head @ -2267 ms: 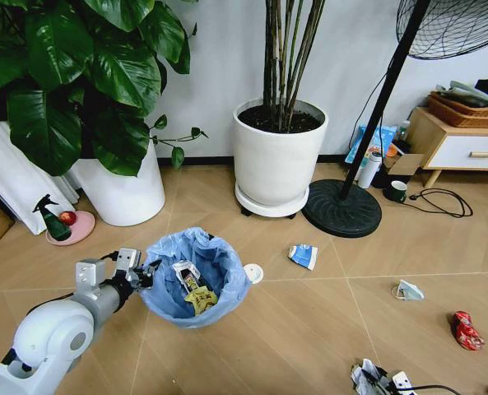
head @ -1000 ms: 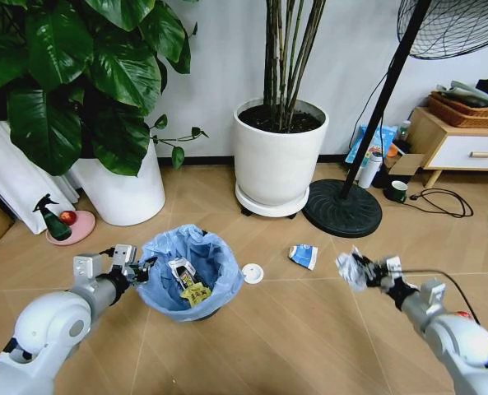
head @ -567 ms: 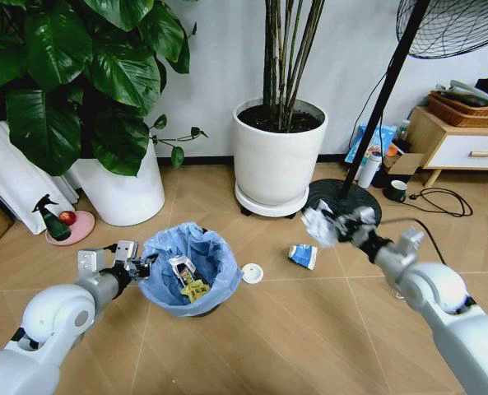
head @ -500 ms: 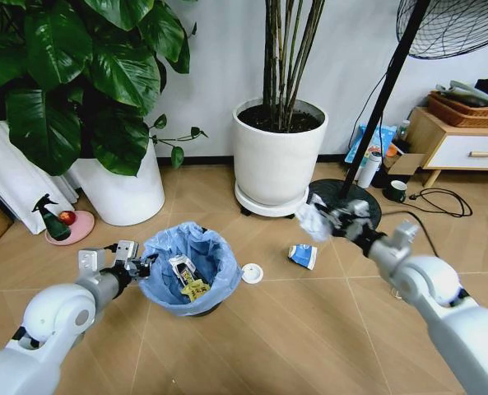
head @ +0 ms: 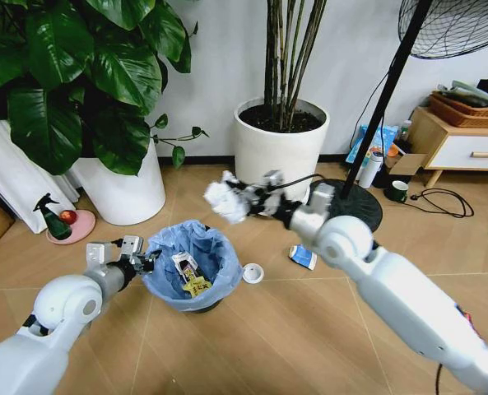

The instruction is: Pick up the trash bin and place the garbage on the floor into it.

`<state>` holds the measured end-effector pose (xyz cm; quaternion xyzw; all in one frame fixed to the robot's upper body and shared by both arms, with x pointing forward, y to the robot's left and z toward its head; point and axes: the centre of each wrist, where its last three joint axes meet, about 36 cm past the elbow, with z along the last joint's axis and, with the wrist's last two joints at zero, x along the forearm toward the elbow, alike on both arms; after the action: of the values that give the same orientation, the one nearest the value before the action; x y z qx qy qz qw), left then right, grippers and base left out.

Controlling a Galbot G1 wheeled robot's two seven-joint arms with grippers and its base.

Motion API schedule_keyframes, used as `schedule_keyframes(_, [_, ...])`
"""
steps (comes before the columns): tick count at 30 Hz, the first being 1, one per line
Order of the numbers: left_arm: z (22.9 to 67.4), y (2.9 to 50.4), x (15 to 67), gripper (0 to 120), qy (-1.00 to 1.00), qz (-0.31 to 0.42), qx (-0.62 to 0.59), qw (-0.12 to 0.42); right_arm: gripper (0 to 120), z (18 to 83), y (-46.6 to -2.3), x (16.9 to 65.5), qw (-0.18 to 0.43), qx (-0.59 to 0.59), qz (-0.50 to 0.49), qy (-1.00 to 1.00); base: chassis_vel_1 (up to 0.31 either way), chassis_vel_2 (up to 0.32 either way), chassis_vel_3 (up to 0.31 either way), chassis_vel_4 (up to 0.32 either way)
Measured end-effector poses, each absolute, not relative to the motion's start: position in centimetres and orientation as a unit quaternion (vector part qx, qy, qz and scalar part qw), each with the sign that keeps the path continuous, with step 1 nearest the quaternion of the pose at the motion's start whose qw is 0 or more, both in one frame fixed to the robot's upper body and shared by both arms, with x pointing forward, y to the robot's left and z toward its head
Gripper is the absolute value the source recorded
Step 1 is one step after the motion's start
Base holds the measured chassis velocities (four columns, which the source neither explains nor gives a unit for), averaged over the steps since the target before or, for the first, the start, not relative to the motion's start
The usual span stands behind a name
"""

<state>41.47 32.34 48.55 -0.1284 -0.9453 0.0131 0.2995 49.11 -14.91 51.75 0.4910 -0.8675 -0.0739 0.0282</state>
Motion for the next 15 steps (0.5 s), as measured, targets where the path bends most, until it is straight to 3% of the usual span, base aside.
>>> schedule_keyframes(15, [48.6,32.2,42.4,0,-0.946,0.015,-0.13,0.296,0,48.5,-11.1,47.0,0.069,0.53,-0.059,-0.843,0.0,0.0,0.0,0.0])
